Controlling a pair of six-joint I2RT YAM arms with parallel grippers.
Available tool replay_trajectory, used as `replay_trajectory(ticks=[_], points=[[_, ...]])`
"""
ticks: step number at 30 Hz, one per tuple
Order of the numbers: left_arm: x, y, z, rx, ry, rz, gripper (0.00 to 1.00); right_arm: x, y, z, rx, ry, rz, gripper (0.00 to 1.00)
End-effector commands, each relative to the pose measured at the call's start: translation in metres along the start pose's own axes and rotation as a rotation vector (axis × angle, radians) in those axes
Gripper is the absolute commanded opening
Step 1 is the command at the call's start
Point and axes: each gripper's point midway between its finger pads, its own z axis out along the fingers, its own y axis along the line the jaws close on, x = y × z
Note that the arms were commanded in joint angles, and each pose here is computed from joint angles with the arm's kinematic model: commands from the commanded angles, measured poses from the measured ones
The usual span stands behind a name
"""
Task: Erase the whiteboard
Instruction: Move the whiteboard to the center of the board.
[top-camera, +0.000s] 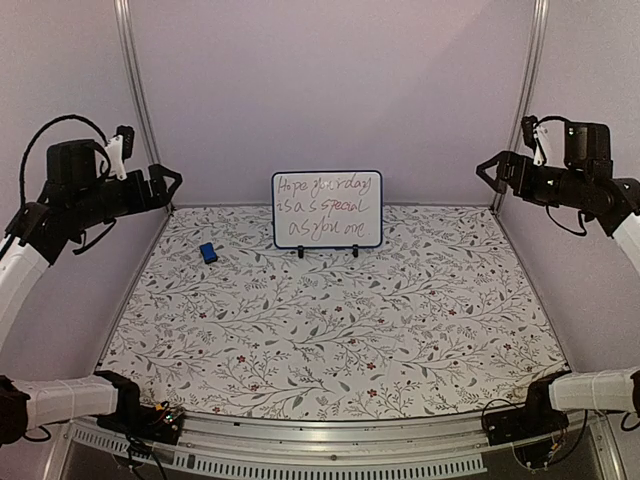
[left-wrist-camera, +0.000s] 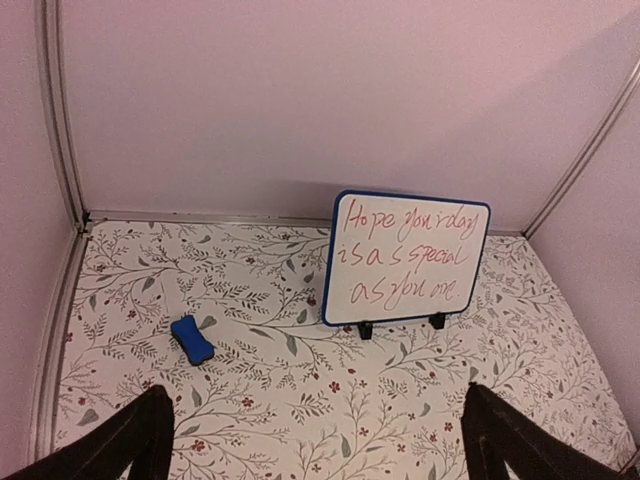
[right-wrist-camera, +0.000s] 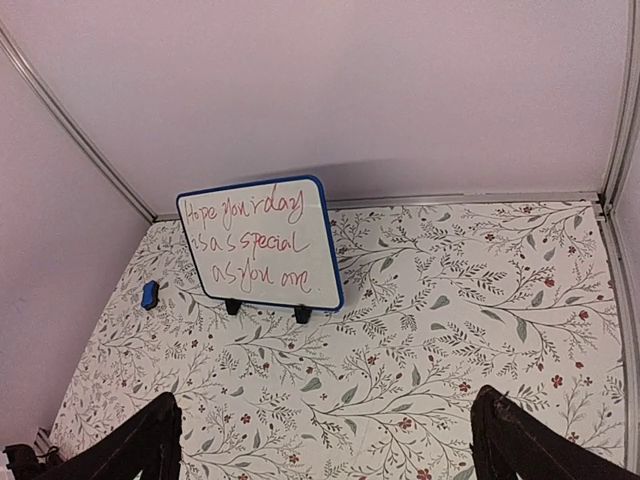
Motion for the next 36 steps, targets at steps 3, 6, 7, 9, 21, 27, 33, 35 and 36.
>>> replay_trajectory(ticks=[3, 6, 7, 9, 21, 27, 33, 35, 36], points=[[0.012, 0.018, 0.013, -0.052, 0.072, -0.06, 1.0, -0.012, 0.008, -0.017, -0.028, -0.047, 0.002, 0.99], [0.018, 0.027, 0.023, -0.076, 0.092, -0.086, 1.0, -0.01, 0.005, -0.016, -0.016, -0.047, 0.003, 0.99], [0.019, 0.029, 0.025, -0.082, 0.096, -0.096, 1.0, -0.009, 0.005, -0.015, -0.016, -0.046, 0.002, 0.99], [0.024, 0.036, 0.033, -0.101, 0.114, -0.116, 1.0, -0.006, 0.003, -0.014, -0.014, -0.041, 0.0, 0.99], [0.063, 0.063, 0.084, -0.156, 0.219, -0.237, 1.0, 0.024, -0.018, 0.015, 0.042, 0.047, 0.033, 0.99], [0.085, 0.055, 0.112, -0.124, 0.261, -0.269, 1.0, 0.035, -0.027, 0.03, 0.065, 0.082, 0.082, 0.99], [0.108, 0.034, 0.139, -0.142, 0.32, -0.216, 1.0, 0.044, -0.03, 0.041, 0.062, 0.113, 0.117, 0.99], [0.116, 0.027, 0.147, -0.142, 0.338, -0.202, 1.0, 0.045, -0.031, 0.042, 0.065, 0.115, 0.12, 0.99], [0.119, 0.022, 0.151, -0.132, 0.347, -0.194, 1.0, 0.045, -0.031, 0.041, 0.066, 0.115, 0.12, 0.99]])
